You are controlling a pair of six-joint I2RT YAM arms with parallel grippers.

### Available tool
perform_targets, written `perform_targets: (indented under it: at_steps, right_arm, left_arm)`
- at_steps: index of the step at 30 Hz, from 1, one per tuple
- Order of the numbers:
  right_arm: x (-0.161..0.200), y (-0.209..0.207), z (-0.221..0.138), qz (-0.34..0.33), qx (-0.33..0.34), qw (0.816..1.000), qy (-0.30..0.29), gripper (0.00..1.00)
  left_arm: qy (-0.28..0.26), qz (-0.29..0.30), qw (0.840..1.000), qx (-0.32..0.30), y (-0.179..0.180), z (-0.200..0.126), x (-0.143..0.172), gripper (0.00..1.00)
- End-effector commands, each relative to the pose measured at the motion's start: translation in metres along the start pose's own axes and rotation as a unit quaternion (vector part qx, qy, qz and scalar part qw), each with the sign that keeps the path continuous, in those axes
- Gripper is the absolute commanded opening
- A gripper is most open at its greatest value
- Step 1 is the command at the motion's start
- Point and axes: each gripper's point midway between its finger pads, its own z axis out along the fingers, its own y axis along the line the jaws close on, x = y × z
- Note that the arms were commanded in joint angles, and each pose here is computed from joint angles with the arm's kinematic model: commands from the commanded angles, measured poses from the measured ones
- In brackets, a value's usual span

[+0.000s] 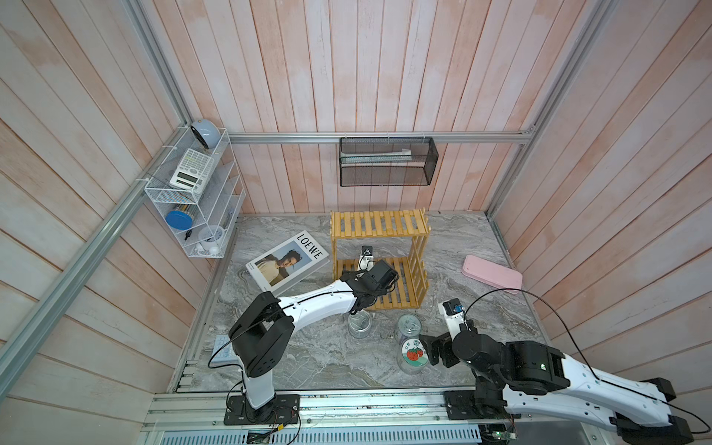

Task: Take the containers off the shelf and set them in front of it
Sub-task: 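Pick up a container from the shelf.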

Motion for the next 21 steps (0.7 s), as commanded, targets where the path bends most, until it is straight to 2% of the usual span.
perform_targets:
  at_steps: [1, 21]
  right_arm:
    - [-0.003, -0.001, -0.002, 0.003, 0.001, 1.000, -0.004, 0.98]
    - [0.001, -0.006, -0.003, 0.007, 0.002, 1.000, -0.004, 0.98]
  left_arm:
    - [-0.008, -0.007, 1.000, -0.005, 0.005, -0.007, -0.002, 1.00]
    - [0.022, -0.003, 1.000, -0.005, -0.003, 0.017, 0.024, 1.00]
